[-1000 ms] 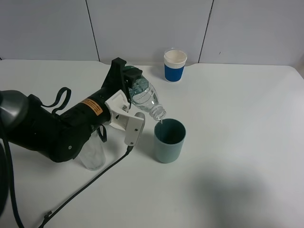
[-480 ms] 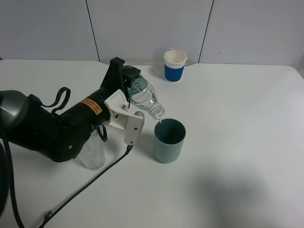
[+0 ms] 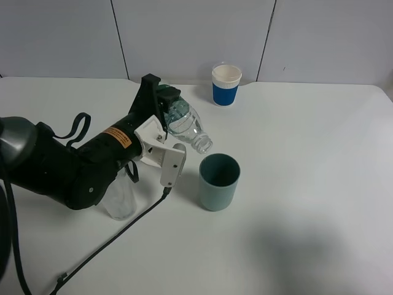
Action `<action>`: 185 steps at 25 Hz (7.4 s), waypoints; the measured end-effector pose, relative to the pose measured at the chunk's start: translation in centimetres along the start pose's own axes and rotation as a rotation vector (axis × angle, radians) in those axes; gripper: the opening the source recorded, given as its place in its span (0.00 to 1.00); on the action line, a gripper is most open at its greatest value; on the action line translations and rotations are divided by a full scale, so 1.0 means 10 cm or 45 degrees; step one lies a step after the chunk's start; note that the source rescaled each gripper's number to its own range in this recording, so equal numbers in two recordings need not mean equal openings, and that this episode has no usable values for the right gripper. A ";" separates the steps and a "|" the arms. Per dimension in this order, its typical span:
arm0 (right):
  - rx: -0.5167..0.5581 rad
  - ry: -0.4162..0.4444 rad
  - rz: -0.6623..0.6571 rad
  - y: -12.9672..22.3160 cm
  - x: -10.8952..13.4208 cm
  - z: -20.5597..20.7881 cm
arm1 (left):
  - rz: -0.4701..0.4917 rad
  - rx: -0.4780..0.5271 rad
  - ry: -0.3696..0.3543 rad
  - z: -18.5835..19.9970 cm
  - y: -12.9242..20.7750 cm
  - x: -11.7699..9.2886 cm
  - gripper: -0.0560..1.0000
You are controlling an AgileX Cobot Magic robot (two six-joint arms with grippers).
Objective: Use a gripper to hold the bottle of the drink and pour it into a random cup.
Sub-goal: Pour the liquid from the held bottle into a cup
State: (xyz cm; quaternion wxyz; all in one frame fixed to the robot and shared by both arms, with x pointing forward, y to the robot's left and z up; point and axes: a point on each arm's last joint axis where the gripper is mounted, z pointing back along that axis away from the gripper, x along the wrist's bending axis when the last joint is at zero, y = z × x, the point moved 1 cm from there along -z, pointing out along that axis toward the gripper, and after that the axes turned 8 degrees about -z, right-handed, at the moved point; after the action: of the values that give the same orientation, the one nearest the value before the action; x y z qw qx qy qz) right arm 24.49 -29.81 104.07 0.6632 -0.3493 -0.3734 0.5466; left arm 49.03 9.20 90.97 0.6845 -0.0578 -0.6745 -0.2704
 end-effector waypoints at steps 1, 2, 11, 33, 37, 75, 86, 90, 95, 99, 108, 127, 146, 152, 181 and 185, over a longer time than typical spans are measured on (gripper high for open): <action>0.000 0.000 0.000 0.00 0.00 0.00 | -0.007 -0.001 0.000 0.00 0.00 0.00 0.06; 0.000 0.000 0.000 0.00 0.00 0.00 | -0.011 -0.002 -0.001 0.00 0.00 0.00 0.06; 0.000 0.000 0.000 0.00 0.00 0.00 | -0.023 -0.011 -0.005 0.00 -0.01 0.00 0.06; 0.000 0.000 0.000 0.00 0.00 0.00 | -0.066 -0.023 -0.010 0.00 -0.02 0.01 0.06; 0.000 0.000 0.000 0.00 0.00 0.00 | -0.090 -0.023 -0.010 0.00 -0.02 0.01 0.06; 0.000 0.000 0.000 0.00 0.00 0.00 | -0.145 -0.025 -0.012 0.00 -0.02 0.01 0.06; 0.000 0.000 0.000 0.00 0.00 0.00 | -0.173 -0.026 -0.015 0.00 -0.02 0.01 0.06; 0.000 0.000 0.000 0.00 0.00 0.00 | -0.179 -0.028 -0.016 0.00 -0.02 0.01 0.06; 0.000 0.000 0.000 0.00 0.00 0.00 | -0.180 -0.028 -0.016 0.00 -0.02 0.01 0.06; 0.000 0.000 0.000 0.00 0.00 0.00 | -0.183 -0.025 -0.022 0.00 -0.02 0.02 0.06; 0.000 0.000 0.000 0.00 0.00 0.00 | -0.184 -0.026 -0.023 0.00 -0.02 0.02 0.06; 0.000 0.000 0.000 0.00 0.00 0.00 | -0.184 -0.026 -0.023 0.00 -0.02 0.02 0.06; 0.000 0.000 0.000 0.00 0.00 0.00 | -0.205 -0.029 -0.025 0.00 -0.02 0.02 0.06; 0.000 0.000 0.000 0.00 0.00 0.00 | -0.232 -0.033 -0.027 0.00 -0.03 0.02 0.06; 0.000 0.000 0.000 0.00 0.00 0.00 | -0.319 -0.039 -0.032 0.00 -0.04 0.02 0.06; 0.000 0.000 0.000 0.00 0.00 0.00 | -0.330 -0.041 -0.034 0.00 -0.04 0.02 0.06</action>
State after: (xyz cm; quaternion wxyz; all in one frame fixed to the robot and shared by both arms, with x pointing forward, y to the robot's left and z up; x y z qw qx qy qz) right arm 24.49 -29.81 104.07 0.6632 -0.3493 -0.3734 0.5466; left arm 48.82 8.80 91.08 0.6339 0.0153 -0.6808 -0.3666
